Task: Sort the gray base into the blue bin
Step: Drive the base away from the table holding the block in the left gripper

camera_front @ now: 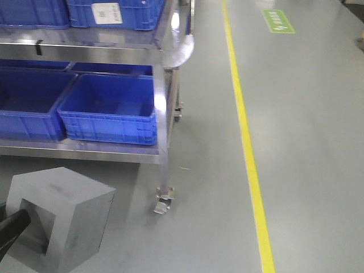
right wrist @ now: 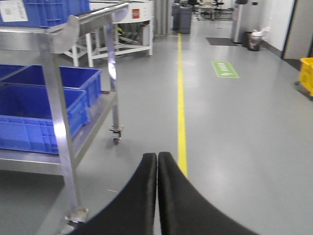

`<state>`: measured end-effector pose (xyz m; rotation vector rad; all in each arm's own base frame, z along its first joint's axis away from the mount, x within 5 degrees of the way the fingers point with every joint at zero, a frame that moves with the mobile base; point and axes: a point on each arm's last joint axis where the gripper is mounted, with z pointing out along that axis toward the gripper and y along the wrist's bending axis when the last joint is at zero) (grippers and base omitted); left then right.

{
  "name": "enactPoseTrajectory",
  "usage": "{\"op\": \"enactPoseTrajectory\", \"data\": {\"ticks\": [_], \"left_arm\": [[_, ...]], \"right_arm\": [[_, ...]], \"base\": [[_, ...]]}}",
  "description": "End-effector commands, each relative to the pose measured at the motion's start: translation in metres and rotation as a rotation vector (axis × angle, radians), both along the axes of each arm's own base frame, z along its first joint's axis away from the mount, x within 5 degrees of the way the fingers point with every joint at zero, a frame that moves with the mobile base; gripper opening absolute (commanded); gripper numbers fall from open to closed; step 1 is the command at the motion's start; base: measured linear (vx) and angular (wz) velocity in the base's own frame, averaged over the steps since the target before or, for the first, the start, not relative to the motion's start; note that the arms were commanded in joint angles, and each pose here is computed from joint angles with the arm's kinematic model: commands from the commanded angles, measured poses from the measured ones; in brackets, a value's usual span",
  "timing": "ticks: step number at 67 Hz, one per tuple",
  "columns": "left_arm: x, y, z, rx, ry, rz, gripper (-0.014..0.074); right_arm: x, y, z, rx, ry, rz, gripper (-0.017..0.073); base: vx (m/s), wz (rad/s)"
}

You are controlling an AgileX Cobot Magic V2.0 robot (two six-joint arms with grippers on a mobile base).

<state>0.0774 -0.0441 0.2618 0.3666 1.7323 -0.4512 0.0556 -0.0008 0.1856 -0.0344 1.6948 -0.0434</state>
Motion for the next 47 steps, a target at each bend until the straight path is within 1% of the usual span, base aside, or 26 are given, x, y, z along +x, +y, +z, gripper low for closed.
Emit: {"op": "enactPoseTrajectory", "data": {"ticks": [1, 9, 17, 47], "left_arm": [[-0.0012, -0.0033, 0.0191, -0.075, -0.103, -0.037, -0.0007], [-0.0012, -0.0033, 0.0191, -0.075, -0.103, -0.037, -0.0007], [-0.0012, -0.0033, 0.0191, -0.075, -0.103, -0.037, -0.0007], [-0.0012, -0.0033, 0.019, -0.075, -0.102, -0.037, -0.0007]], "right_arm": [[0.0003, -0.0001, 0.005, -0.016, -0.073, -0.002, -0.0005], [0.0003, -0.0001, 0.005, -0.016, -0.073, -0.002, -0.0005], [0.0003, -0.0001, 0.005, -0.016, -0.073, -0.002, -0.0005], [0.0003, -0.0001, 0.005, -0.016, -0.073, -0.002, -0.0005]], "base": [[0.36, 0.38], [0.35, 0.48], [0.33, 0.72], [0.27, 0.93]]}}
